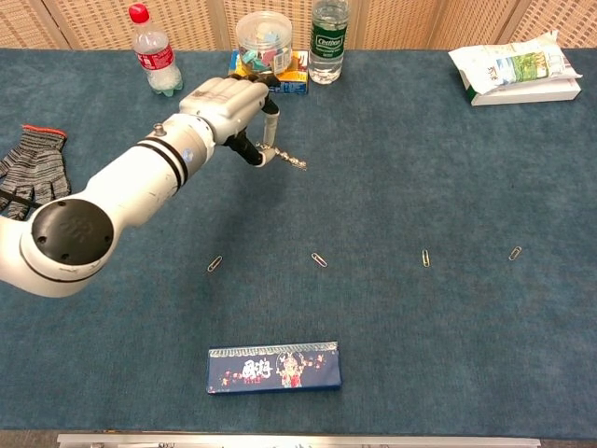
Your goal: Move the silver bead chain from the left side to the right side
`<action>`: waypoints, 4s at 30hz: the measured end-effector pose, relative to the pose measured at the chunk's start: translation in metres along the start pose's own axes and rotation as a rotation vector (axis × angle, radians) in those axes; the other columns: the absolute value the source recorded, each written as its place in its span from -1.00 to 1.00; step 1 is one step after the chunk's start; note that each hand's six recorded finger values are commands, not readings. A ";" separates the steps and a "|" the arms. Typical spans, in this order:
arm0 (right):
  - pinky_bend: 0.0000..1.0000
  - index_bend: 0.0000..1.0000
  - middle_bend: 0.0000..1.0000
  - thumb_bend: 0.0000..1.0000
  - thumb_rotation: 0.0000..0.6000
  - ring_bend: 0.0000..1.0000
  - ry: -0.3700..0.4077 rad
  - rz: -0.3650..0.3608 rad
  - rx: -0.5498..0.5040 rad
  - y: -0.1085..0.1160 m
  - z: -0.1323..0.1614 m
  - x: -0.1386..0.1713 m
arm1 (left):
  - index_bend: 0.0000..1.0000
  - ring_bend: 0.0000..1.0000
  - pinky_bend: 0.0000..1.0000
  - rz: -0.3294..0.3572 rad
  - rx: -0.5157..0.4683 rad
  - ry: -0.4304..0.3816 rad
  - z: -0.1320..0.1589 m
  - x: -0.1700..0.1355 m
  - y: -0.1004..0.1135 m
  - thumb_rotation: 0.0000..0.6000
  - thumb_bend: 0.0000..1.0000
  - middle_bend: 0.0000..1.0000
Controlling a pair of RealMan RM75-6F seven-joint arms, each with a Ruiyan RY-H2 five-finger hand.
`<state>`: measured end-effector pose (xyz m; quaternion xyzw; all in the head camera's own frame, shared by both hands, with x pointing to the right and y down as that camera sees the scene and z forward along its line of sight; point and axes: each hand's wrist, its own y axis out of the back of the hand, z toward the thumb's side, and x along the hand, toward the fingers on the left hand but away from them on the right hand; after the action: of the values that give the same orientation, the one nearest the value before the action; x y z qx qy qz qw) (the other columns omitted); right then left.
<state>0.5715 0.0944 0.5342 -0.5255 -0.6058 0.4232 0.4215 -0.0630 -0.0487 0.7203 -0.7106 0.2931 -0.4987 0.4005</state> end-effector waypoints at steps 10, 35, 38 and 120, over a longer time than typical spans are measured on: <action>-0.31 -0.40 -0.38 -0.49 1.00 -0.54 0.031 0.000 -0.016 0.000 0.006 -0.002 | -0.96 -1.00 -1.00 0.022 -0.023 0.056 -0.005 0.008 0.001 1.00 -0.51 -0.90; -0.31 -0.40 -0.38 -0.49 1.00 -0.54 0.127 0.116 0.076 -0.042 0.041 -0.015 | -0.36 -1.00 -1.00 0.223 -0.083 0.150 -0.135 -0.136 0.020 1.00 -0.56 -0.83; -0.31 -0.40 -0.38 -0.49 1.00 -0.54 0.142 0.145 0.093 -0.053 0.048 -0.019 | -0.30 -1.00 -1.00 0.257 -0.103 0.172 -0.154 -0.159 0.024 1.00 -0.56 -0.81; -0.35 -0.36 -0.57 0.80 1.00 -0.72 1.054 0.516 0.520 -0.284 0.336 -0.156 | -0.12 -1.00 -1.00 0.474 -0.114 0.467 -0.320 -0.305 0.027 1.00 -0.56 -0.74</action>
<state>0.1847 -0.1093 0.6993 -0.6726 -0.0489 0.3293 0.6609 -0.4667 0.0980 0.6104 -0.5104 0.5616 -0.5239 0.3868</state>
